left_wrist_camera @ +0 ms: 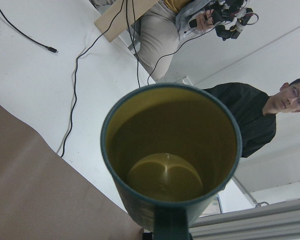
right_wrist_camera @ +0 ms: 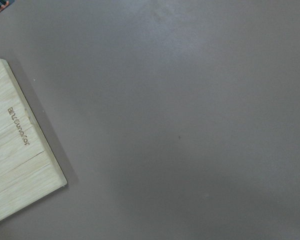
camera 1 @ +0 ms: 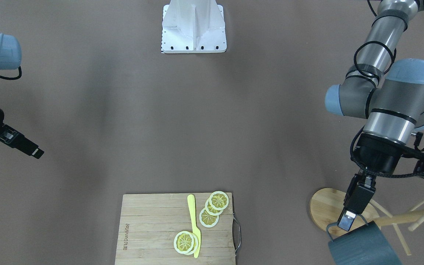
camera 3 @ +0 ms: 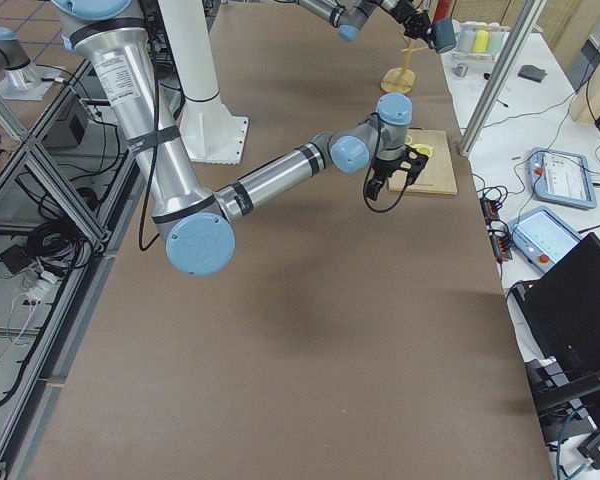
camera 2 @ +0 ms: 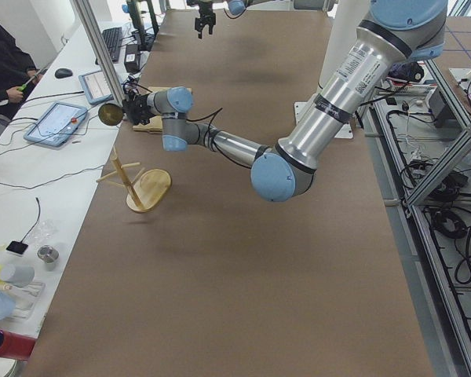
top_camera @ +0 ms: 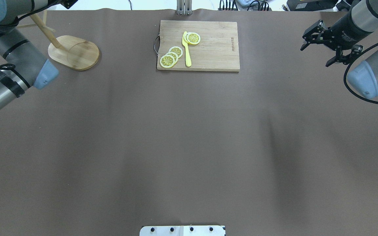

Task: Hang cup on storage rack
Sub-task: 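Raise the mug up to a rack peg and align the handle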

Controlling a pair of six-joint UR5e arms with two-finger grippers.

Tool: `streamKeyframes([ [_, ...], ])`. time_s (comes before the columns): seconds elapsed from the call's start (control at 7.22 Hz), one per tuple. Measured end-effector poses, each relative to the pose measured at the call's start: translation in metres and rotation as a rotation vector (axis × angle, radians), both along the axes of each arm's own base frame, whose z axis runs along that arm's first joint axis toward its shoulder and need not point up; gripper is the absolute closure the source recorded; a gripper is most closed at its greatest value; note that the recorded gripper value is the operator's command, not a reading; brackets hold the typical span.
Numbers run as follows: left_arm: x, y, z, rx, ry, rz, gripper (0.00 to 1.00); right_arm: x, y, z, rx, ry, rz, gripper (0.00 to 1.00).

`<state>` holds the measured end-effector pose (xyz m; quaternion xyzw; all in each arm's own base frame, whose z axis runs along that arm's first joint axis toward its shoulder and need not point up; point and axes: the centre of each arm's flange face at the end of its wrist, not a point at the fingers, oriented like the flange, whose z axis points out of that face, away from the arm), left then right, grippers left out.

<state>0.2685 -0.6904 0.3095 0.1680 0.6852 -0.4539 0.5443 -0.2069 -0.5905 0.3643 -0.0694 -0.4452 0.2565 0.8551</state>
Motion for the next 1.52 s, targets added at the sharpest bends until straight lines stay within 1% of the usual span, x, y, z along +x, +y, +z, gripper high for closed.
streamKeyframes([
  [0.28, -0.008, 0.003, 0.007, -0.045, 0.191, -0.004, 1.00, 0.000, 0.001, -0.002, 0.004, 0.000, 0.001, 0.00],
  [0.55, -0.019, 0.012, 0.019, -0.103, 0.401, -0.023, 1.00, -0.002, 0.001, -0.001, 0.008, 0.005, 0.001, 0.00],
  [0.69, -0.023, 0.016, 0.027, -0.132, 0.483, -0.027, 1.00, -0.003, 0.001, -0.002, 0.009, 0.007, -0.001, 0.00],
  [0.97, -0.029, 0.019, 0.036, -0.188, 0.608, -0.042, 1.00, -0.005, 0.003, -0.005, 0.017, 0.006, -0.003, 0.00],
  [1.25, -0.031, 0.020, 0.043, -0.226, 0.671, -0.051, 1.00, -0.008, 0.006, -0.008, 0.025, 0.007, -0.005, 0.00],
  [1.52, -0.034, 0.028, 0.067, -0.259, 0.715, -0.049, 1.00, -0.012, 0.008, -0.009, 0.029, 0.009, -0.010, 0.00],
])
